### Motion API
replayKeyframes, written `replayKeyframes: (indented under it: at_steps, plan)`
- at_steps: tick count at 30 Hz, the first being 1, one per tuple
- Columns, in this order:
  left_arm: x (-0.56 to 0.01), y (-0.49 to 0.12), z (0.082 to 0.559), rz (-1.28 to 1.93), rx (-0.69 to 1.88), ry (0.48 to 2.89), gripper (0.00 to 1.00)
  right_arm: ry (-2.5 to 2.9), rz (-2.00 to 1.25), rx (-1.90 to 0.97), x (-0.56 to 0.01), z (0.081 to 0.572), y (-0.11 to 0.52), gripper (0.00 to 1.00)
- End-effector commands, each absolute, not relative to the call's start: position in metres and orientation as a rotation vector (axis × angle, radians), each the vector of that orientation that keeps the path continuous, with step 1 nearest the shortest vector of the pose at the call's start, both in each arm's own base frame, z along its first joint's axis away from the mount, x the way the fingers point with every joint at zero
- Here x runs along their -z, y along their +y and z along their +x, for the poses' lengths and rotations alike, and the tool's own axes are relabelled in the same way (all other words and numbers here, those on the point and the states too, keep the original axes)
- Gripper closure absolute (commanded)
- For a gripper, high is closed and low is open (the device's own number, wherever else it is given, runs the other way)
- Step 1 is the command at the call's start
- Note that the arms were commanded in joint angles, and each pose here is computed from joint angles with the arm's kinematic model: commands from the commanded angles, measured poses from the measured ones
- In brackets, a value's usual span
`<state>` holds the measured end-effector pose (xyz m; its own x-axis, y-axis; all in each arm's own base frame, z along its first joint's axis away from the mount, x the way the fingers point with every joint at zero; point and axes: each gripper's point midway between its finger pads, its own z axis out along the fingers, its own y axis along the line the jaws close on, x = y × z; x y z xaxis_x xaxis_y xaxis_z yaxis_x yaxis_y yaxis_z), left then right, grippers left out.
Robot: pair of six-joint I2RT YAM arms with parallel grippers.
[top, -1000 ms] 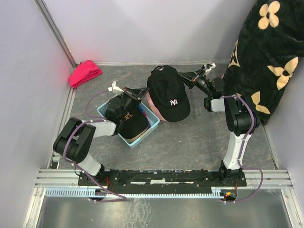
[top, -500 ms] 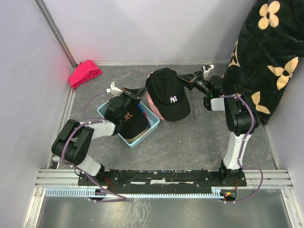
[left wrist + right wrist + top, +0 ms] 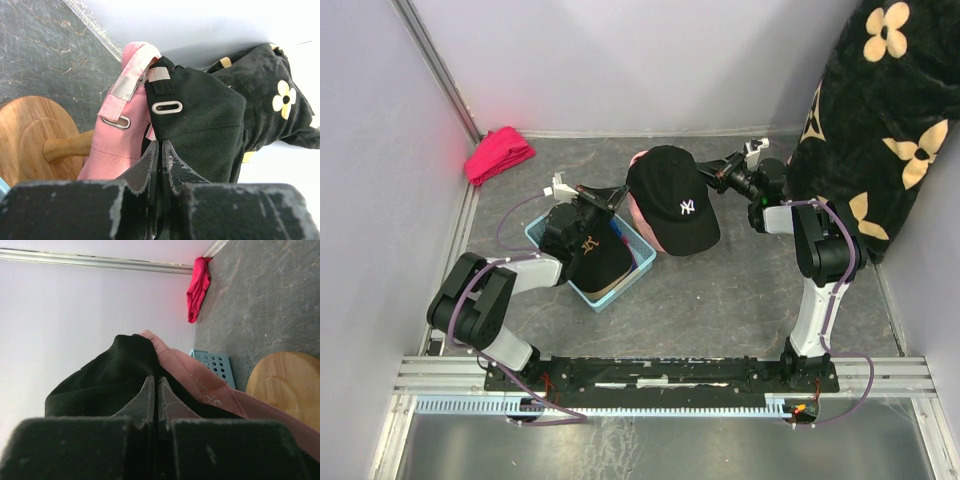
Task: Stack the hats
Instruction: Stack the hat on the hat.
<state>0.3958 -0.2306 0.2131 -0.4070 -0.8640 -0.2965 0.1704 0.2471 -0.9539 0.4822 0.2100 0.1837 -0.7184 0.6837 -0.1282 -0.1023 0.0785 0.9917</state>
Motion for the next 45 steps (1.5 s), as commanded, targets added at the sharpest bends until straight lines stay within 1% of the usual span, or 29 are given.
replayKeyframes:
  at_steps: [1,26,31,36,40,45]
  plan:
    - [-0.215,-0.218,0.396,-0.701,1.297,1.529,0.91,1.838,0.569,-1.604,-0.166,0.480,0.212,0.99]
    - [-0.192,-0.220,0.390,-0.716,1.268,1.604,0.93,1.990,0.507,-1.453,-0.129,0.469,0.226,0.99]
    - [-0.191,-0.219,0.389,-0.720,1.263,1.604,0.93,1.961,0.472,-1.441,-0.141,0.467,0.226,0.99]
    - [-0.193,-0.218,0.390,-0.721,1.266,1.595,0.93,1.895,0.379,-1.437,-0.174,0.465,0.227,0.99]
    - [-0.199,-0.220,0.390,-0.708,1.275,1.585,0.90,1.893,0.294,-1.424,-0.196,0.464,0.231,0.99]
    - [-0.203,-0.215,0.387,-0.715,1.269,1.564,0.80,1.953,0.194,-1.363,-0.203,0.456,0.241,0.99]
